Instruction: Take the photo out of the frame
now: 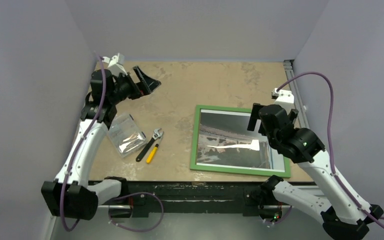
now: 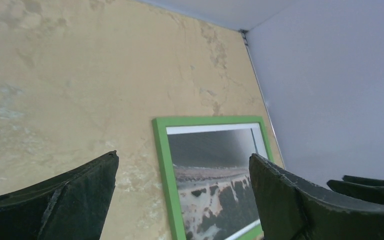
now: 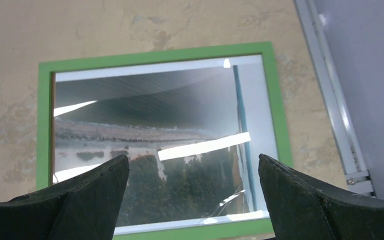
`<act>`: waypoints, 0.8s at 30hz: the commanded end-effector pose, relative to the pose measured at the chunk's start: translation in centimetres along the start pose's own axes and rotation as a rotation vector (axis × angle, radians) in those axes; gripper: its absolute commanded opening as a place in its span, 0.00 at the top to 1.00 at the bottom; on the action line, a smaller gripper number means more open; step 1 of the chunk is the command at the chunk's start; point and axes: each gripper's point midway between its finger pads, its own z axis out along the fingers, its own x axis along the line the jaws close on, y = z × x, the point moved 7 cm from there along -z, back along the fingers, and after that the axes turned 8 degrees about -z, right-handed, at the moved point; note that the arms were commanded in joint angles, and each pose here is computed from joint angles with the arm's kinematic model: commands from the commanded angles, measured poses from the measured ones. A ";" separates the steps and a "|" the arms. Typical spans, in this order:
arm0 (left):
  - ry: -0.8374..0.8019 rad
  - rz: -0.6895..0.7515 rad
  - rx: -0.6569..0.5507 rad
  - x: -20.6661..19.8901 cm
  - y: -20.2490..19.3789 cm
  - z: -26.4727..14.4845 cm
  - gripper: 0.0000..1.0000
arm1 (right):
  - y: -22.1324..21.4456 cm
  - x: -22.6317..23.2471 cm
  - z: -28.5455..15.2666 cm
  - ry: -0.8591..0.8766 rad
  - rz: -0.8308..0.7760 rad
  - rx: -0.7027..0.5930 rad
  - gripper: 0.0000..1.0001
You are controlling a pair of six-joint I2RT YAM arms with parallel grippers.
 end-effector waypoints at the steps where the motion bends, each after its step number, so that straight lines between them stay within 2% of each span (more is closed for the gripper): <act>1: -0.142 -0.082 0.208 -0.8 -1.9 2.8 0.00 | -1.5 2.0 0.8 0.120 0.069 0.021 0.01; 4: -0.161 -0.105 0.364 -1.1 -5.7 4.7 0.00 | -2.7 3.6 1.6 0.197 0.068 0.056 0.01; 11: -0.081 -0.068 0.650 -1.0 -13.6 8.1 0.04 | -4.3 5.3 3.2 0.223 0.042 0.138 0.01; 19: 0.051 0.019 0.787 0.6 -18.3 10.6 0.12 | -6.9 9.4 4.3 0.446 0.051 0.260 0.02; 24: 0.100 0.060 0.852 1.0 -20.7 11.5 0.22 | -8.3 11.4 4.6 0.496 0.022 0.304 0.09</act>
